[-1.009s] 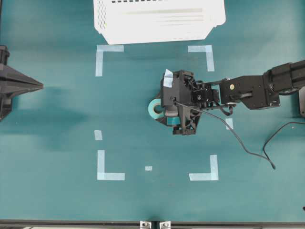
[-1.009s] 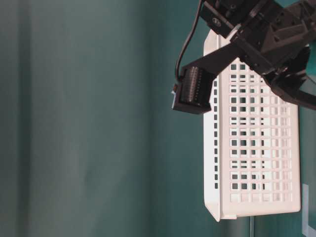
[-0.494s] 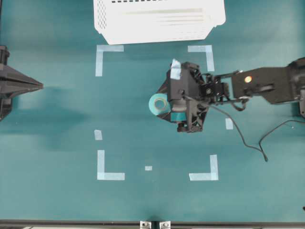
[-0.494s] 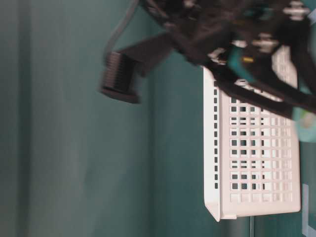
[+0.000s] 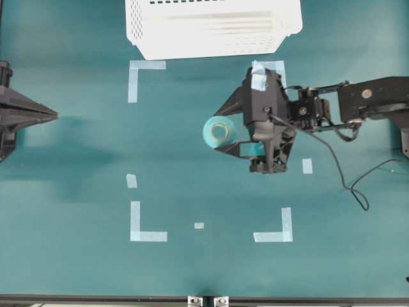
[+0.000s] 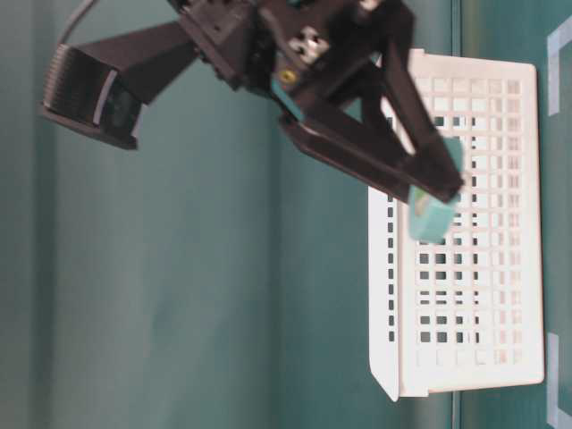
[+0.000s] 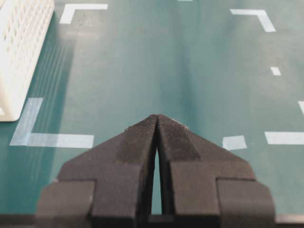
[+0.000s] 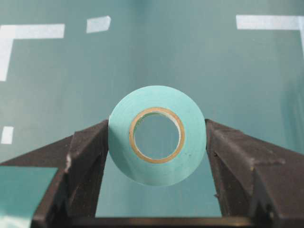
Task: Put the tape in the middle into the white basket.
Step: 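Lift the tape roll with the right gripper and carry it toward the basket, then lower the tape roll into the white basket and open the right gripper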
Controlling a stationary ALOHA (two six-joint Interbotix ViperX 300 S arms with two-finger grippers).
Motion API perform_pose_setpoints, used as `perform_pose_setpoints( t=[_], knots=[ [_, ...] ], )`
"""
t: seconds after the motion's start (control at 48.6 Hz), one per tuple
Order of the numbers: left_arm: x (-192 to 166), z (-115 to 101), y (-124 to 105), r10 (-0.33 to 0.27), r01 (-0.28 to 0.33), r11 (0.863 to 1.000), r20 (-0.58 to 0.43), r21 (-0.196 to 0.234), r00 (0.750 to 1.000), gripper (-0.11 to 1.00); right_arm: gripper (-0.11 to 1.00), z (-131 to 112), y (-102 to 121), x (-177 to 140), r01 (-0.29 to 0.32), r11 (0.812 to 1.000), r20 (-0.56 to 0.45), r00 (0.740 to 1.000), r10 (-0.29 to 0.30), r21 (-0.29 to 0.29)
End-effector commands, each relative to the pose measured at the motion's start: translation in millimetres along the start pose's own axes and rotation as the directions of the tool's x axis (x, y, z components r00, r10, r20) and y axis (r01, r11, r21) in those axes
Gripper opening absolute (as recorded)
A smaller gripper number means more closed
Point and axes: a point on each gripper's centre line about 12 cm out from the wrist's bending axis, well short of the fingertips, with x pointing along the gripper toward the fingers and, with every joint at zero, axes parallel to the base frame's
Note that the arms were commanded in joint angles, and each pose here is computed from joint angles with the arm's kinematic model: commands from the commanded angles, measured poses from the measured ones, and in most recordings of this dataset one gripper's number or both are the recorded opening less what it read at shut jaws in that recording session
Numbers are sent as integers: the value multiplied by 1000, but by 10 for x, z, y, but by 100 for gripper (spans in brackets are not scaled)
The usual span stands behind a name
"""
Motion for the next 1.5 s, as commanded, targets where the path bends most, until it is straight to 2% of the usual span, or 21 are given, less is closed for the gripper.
perform_pose_setpoints(
  t=[0.0, 0.268, 0.597, 0.844, 1.132, 1.318, 1.482],
  knots=[
    [2, 53, -5, -3, 3, 1000, 14, 1, 1000, -11, 68, 174, 9, -144, -4, 1000, 49, 999, 4, 1],
    [2, 53, -6, -3, 3, 1000, 14, -1, 1000, -11, 68, 207, -103, -188, 22, 1000, 47, 999, -23, 21],
    [2, 53, -6, -3, 3, 1000, 14, -1, 1000, -11, 68, 313, -556, -309, 120, 989, 73, 989, -126, 88],
    [2, 53, -6, -3, 3, 1000, 14, -1, 1000, -11, 68, 372, -1032, -490, 220, 962, 100, 966, -238, 163],
    [2, 51, -6, -3, 3, 1000, 12, -1, 1000, -11, 68, 364, -1494, -633, 315, 919, 102, 933, -346, 238],
    [2, 53, -6, -3, 3, 1000, 14, -1, 1000, -11, 68, 338, -1686, -695, 353, 896, 96, 916, -389, 268],
    [2, 53, -6, -3, 3, 1000, 14, -1, 1000, -11, 68, 300, -1778, -672, 369, 886, 84, 910, -406, 281]
  ],
)
